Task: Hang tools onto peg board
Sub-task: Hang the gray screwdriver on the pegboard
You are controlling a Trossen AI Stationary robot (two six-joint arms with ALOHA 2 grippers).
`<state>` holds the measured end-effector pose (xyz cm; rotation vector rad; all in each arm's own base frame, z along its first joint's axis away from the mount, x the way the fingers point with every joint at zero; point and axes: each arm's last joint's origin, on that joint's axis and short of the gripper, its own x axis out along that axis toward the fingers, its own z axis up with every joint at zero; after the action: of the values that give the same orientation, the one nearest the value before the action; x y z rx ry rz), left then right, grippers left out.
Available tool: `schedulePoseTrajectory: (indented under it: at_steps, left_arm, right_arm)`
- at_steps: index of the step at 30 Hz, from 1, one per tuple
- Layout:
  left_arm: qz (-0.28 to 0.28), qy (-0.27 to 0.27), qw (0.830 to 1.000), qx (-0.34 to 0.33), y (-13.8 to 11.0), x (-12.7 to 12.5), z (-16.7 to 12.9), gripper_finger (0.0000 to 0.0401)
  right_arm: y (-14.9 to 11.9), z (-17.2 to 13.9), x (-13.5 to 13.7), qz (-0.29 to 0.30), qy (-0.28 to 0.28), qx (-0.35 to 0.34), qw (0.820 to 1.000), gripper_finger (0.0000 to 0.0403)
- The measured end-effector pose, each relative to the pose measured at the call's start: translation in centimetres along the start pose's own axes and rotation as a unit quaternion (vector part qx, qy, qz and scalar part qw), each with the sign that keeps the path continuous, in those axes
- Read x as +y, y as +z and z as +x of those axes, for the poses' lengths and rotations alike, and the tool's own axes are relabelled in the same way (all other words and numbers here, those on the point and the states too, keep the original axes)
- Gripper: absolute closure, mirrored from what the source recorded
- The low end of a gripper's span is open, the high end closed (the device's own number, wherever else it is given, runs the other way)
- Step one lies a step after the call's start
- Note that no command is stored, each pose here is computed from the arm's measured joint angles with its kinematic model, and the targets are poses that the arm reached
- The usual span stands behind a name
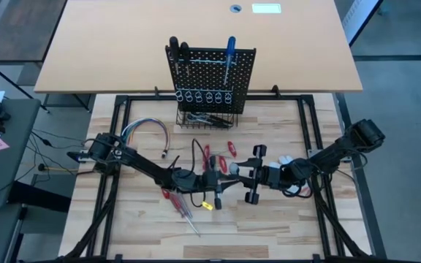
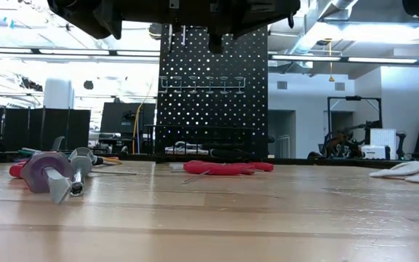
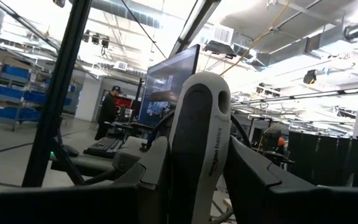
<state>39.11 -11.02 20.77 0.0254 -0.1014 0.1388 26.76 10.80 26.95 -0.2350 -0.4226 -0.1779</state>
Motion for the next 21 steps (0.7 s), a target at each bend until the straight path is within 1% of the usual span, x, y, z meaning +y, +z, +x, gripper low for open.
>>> schedulePoseTrajectory:
  at_steps: [6, 9, 14, 18, 21]
  left_arm:
    - [0.015, 0.03, 0.999, 0.039, 0.1, 0.3, -0.2, 0.0396]
    - [0.033, 0.067, 0.995, 0.068, 0.8, 1.0, -0.5, 0.0398]
    - [0.059, 0.12, 0.987, 0.087, 3.1, 2.9, -1.2, 0.0399]
    - [0.053, 0.154, 0.984, 0.077, 5.5, 5.6, -2.0, 0.04]
    - [0.058, 0.183, 0.978, 0.077, 7.7, 8.0, -2.8, 0.04]
  right_arm:
    - [-0.2, 0.0, -0.2, -0.001, -0.043, 0.025, 0.999, 0.0178]
    - [0.5, -0.3, -0.4, -0.009, -0.075, 0.037, 0.996, 0.0148]
    - [2.7, -1.2, -0.5, -0.02, -0.109, 0.04, 0.993, 0.014]
    - [4.2, -2.2, 0.0, -0.021, -0.105, 0.046, 0.993, 0.014]
    - [4.4, -2.8, 0.8, -0.02, -0.093, 0.066, 0.993, 0.0139]
